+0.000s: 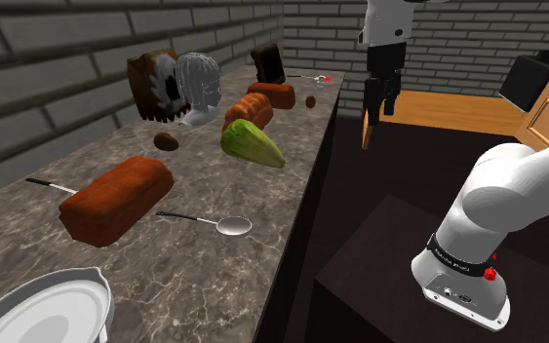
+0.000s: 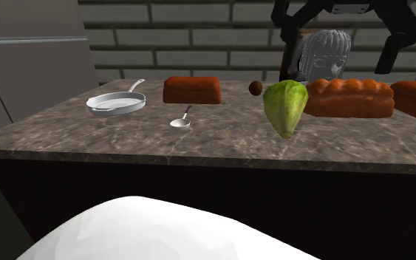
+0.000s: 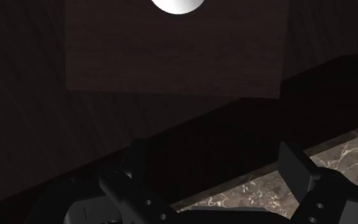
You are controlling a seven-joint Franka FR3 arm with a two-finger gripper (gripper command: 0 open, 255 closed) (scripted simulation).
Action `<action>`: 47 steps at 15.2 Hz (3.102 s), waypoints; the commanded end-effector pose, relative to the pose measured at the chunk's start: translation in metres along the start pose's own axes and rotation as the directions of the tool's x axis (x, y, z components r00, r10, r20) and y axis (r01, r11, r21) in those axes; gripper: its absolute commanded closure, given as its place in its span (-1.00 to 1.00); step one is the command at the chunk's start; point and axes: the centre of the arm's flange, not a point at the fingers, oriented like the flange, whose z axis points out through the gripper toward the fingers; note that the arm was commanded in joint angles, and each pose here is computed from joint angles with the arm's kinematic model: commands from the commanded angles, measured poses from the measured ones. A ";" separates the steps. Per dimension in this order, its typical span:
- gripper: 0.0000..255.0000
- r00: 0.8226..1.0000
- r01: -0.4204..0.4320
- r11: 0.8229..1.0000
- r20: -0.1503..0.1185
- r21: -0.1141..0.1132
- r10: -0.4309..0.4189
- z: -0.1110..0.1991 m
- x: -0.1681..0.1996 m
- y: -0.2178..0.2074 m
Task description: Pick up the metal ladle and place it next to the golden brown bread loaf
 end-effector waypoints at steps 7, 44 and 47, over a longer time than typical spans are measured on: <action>-1.00 0.998 0.067 0.998 -0.022 0.004 -0.067 0.026 0.052 -0.050; -1.00 0.905 0.406 0.914 -0.140 -0.002 -0.402 0.170 0.273 -0.363; -1.00 0.905 0.406 0.914 -0.140 -0.002 -0.402 0.184 0.274 -0.364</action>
